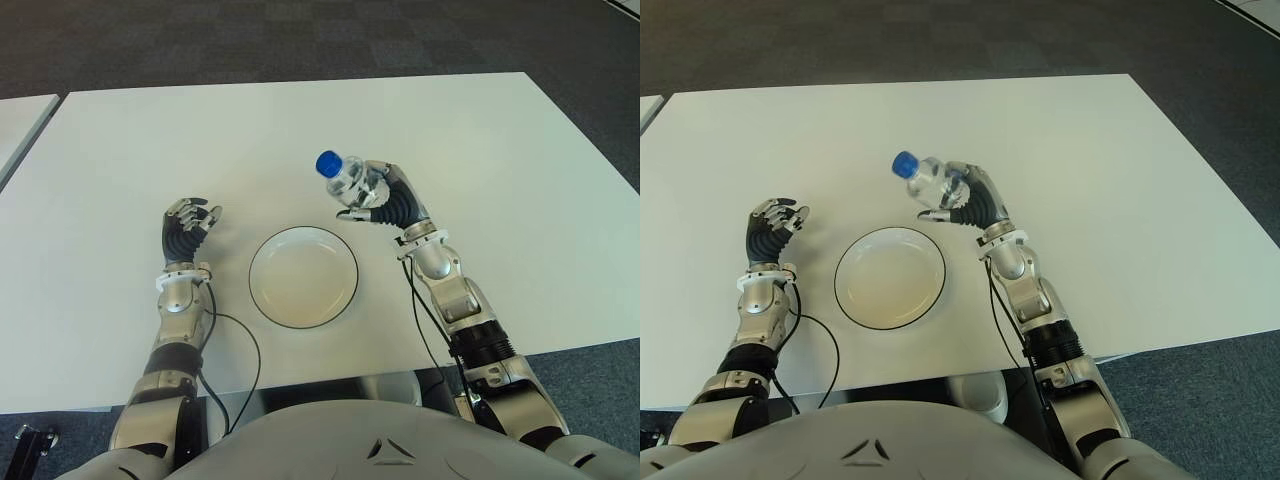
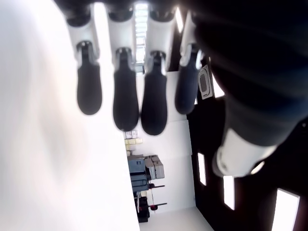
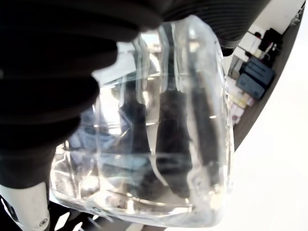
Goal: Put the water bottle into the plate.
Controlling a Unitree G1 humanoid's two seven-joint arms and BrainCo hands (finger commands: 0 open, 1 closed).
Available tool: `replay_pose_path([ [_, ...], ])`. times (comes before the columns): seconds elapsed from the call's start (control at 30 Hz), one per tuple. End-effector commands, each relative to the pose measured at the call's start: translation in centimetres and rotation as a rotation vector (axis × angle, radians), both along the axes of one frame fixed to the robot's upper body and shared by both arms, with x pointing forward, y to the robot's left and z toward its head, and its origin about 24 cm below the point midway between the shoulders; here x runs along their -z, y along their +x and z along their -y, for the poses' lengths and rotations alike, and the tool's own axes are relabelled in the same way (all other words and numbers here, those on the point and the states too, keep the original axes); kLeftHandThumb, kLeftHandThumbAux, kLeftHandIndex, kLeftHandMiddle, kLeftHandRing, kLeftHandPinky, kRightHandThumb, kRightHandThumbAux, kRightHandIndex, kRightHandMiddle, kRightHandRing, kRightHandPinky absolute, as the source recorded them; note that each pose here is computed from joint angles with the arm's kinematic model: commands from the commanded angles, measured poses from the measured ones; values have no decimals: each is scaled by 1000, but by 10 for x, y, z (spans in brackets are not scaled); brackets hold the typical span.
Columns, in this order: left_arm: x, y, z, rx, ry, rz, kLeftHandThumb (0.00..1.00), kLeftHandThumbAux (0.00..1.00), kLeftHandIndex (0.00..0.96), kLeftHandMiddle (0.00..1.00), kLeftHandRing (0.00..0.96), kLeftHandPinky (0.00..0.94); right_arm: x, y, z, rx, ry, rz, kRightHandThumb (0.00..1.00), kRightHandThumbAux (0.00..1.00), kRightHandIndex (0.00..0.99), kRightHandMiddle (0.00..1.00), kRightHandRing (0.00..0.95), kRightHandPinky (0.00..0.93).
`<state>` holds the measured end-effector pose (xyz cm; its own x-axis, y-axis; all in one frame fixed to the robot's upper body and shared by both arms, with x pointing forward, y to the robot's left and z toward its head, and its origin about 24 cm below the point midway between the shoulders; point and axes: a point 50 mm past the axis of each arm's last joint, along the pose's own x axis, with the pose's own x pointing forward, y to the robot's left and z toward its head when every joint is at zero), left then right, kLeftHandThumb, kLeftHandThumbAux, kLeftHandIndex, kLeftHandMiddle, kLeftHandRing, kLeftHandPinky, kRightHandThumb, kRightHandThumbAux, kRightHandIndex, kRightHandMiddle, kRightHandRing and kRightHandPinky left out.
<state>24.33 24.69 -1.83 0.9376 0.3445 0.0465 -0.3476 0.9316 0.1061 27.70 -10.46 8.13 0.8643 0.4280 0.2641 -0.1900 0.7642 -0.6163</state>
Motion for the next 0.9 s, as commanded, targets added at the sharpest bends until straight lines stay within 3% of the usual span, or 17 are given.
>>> replay_pose_path([
  [0.03,2,-1,3,-2,-20,-8,707,713,434,622,595,578,-10,-5,-5,-110,-57,90,707,719,439,907,908,901],
  [0.43,3,-2,3,4,-7,-7,707,713,434,644,623,597,0,-16,-16,-300,-145,143,709,719,439,915,907,899],
  [0.7,4,-1,3,2,-28,-20,707,713,434,634,609,581,4,-22,-21,-413,-243,98,709,719,439,906,904,896],
  [0.9,4,-1,3,-5,-40,-17,707,713,433,624,596,575,9,-23,-26,-520,-372,-3,710,719,439,907,908,900],
])
